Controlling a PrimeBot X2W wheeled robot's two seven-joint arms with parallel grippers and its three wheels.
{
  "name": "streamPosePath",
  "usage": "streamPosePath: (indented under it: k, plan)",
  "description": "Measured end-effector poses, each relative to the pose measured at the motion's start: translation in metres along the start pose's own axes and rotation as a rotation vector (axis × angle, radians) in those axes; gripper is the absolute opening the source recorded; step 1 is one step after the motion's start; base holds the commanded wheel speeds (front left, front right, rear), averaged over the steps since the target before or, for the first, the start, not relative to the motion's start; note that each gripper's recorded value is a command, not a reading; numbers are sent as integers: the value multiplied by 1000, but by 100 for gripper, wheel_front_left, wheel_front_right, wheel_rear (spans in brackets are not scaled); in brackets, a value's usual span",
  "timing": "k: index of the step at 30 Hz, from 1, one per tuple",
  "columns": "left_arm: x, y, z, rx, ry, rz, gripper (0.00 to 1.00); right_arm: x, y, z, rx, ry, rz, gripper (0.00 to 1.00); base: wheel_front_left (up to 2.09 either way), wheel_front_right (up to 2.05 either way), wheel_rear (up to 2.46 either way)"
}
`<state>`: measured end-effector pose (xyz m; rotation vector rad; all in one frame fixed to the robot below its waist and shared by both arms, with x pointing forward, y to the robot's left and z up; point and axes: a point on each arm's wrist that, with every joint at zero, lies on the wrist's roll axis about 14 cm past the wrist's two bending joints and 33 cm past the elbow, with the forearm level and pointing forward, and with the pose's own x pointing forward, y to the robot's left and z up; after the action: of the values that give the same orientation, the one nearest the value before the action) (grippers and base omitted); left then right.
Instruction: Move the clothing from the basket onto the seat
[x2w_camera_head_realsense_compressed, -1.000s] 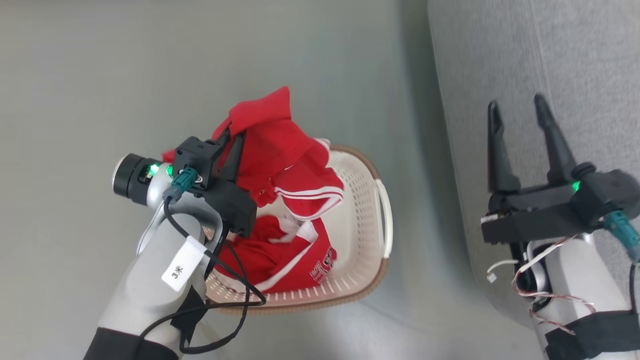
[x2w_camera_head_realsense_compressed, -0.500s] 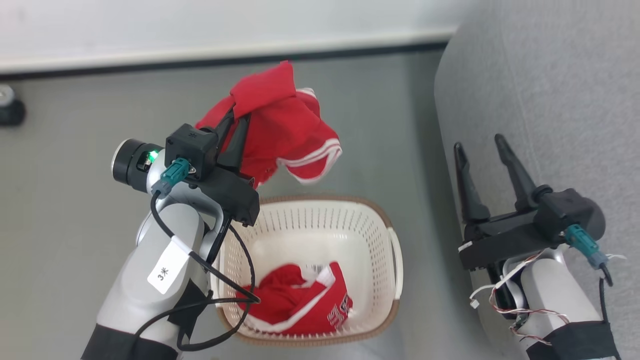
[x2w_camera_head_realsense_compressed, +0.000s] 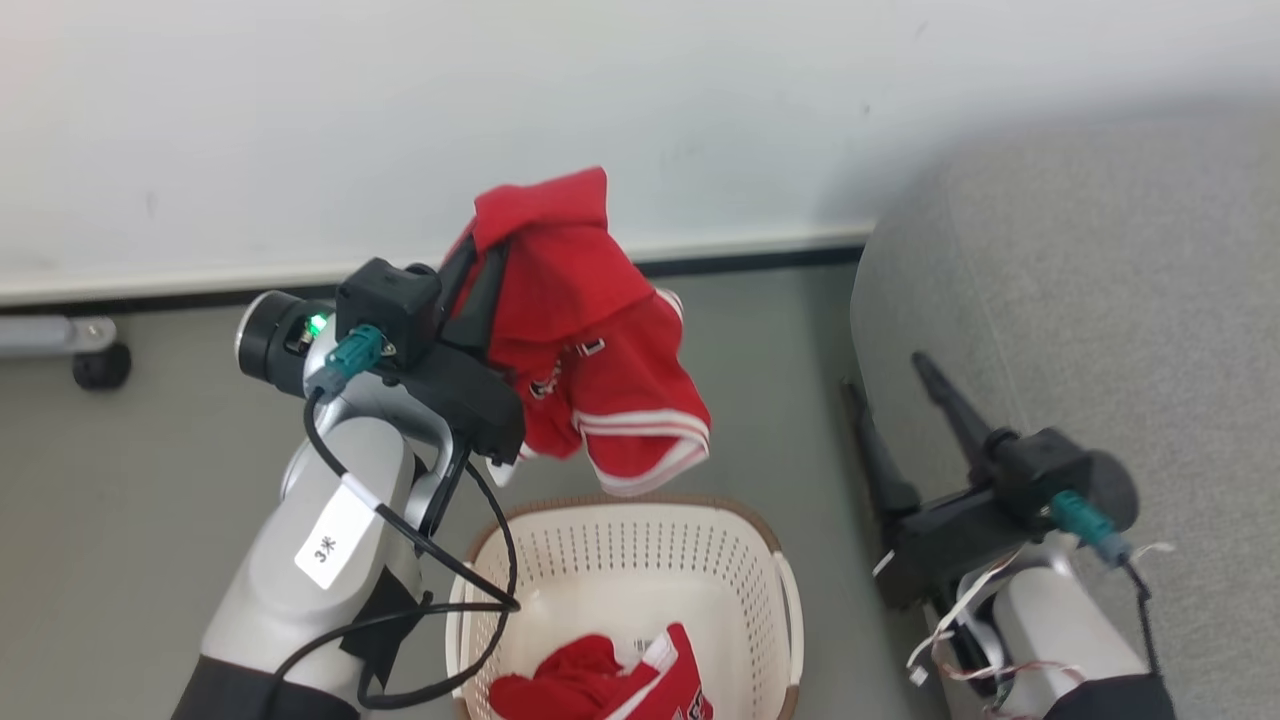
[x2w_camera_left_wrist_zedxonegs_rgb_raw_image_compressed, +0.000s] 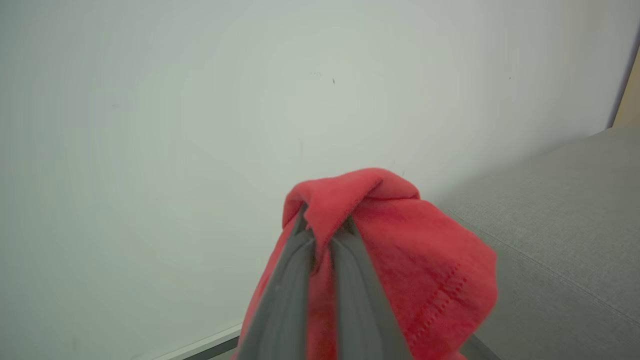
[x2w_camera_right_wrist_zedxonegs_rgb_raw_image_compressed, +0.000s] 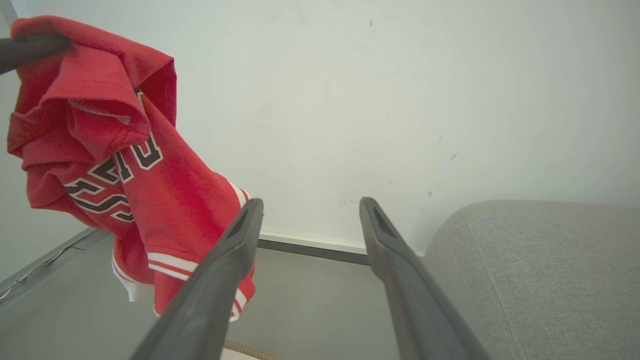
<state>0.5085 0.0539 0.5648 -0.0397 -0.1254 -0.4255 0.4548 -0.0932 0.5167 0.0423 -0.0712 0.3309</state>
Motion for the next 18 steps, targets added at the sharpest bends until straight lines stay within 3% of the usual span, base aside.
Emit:
streamPosePath:
  k: [18]
  plan:
    - [-44, -49, 63, 87, -73, -94, 0, -36, 94, 11, -117, 25, 270, 100, 0, 0, 0]
